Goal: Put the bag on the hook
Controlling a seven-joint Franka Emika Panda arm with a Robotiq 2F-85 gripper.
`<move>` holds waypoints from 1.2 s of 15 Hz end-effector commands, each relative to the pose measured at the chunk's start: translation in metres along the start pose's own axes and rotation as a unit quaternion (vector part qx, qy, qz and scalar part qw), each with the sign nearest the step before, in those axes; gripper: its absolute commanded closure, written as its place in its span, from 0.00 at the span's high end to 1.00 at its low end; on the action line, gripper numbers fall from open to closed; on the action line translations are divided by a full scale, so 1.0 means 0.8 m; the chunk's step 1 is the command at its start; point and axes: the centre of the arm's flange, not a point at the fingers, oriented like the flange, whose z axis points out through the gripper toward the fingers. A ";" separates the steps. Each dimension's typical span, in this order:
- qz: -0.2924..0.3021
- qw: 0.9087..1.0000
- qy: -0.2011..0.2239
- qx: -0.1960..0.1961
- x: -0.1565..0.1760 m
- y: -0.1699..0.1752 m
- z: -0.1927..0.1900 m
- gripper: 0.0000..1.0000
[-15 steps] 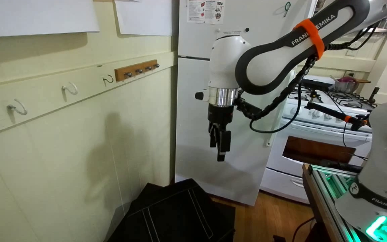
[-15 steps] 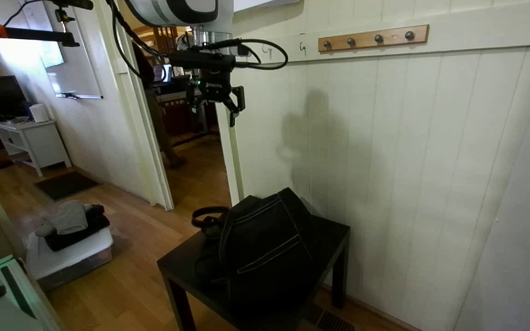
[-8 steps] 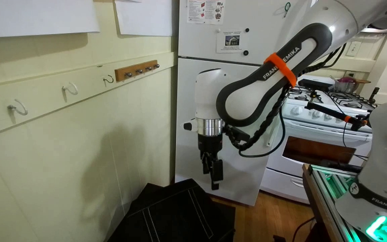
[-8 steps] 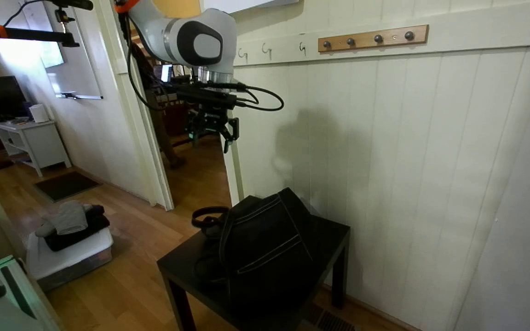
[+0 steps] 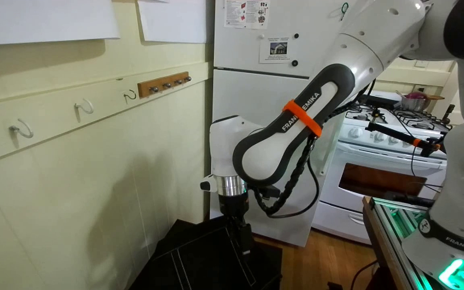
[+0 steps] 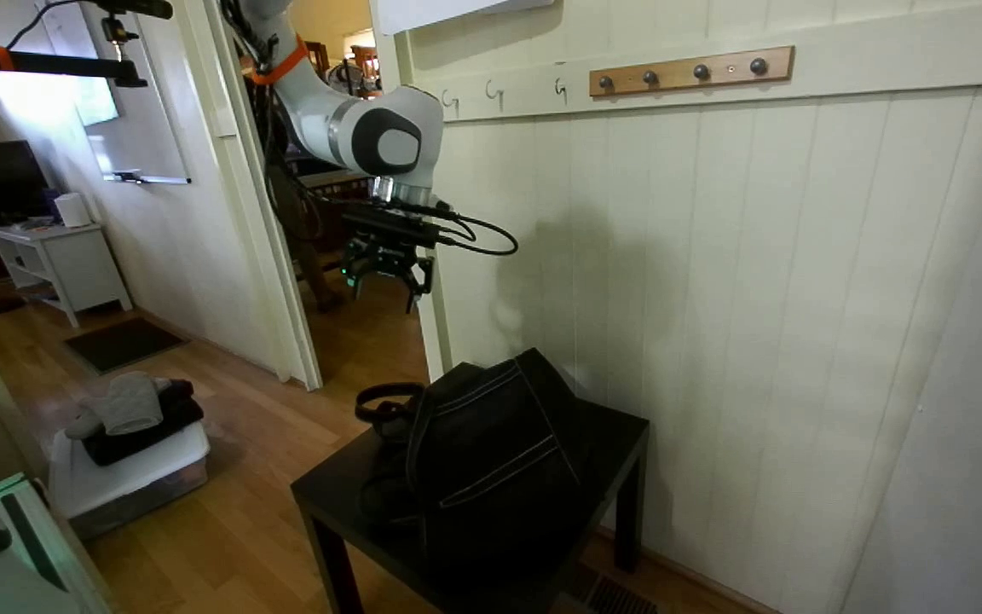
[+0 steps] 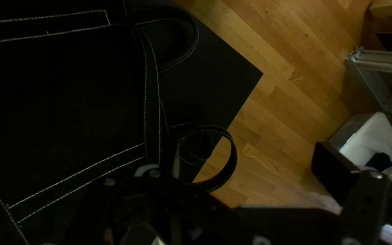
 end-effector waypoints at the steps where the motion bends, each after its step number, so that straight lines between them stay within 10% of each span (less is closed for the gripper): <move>1: -0.005 1.000 0.001 0.004 0.006 0.003 0.006 1.00; 9: -0.011 1.000 0.007 0.010 0.017 0.012 0.010 1.00; 18: 0.001 1.000 -0.012 0.002 0.067 0.030 0.122 1.00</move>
